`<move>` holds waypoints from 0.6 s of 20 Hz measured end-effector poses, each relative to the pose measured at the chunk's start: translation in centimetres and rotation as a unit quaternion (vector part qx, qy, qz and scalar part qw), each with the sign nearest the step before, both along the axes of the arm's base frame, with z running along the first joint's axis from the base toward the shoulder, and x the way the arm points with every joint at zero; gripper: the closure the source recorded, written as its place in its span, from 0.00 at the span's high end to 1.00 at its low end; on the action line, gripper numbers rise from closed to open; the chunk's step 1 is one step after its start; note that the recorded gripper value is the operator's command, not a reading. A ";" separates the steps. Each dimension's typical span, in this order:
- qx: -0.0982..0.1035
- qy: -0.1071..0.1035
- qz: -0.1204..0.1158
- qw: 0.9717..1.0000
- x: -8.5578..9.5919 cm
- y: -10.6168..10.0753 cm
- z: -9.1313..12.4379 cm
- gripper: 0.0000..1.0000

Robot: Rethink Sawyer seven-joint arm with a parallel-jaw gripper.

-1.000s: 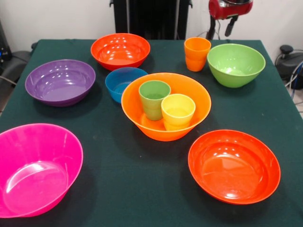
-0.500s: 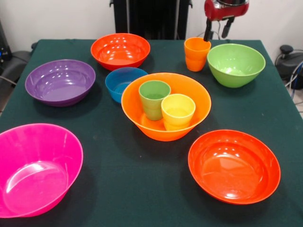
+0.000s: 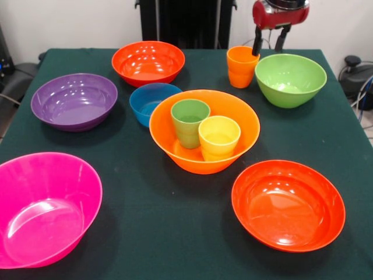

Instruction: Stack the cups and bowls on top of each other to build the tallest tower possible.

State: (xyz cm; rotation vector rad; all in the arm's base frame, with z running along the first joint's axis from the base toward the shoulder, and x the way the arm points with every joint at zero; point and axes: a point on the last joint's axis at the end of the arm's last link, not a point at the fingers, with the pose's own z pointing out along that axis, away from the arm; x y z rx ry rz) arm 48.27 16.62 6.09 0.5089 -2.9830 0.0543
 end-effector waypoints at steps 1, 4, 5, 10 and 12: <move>0.000 -0.001 0.000 1.000 0.1 0.0 0.0 1.00; -0.001 -0.002 0.000 1.000 0.3 0.0 0.1 1.00; -0.001 -0.001 -0.001 1.000 0.3 0.0 0.1 1.00; -0.009 0.014 0.000 1.000 0.0 -0.1 0.2 1.00; -0.012 0.021 0.000 1.000 -0.2 -0.2 0.2 1.00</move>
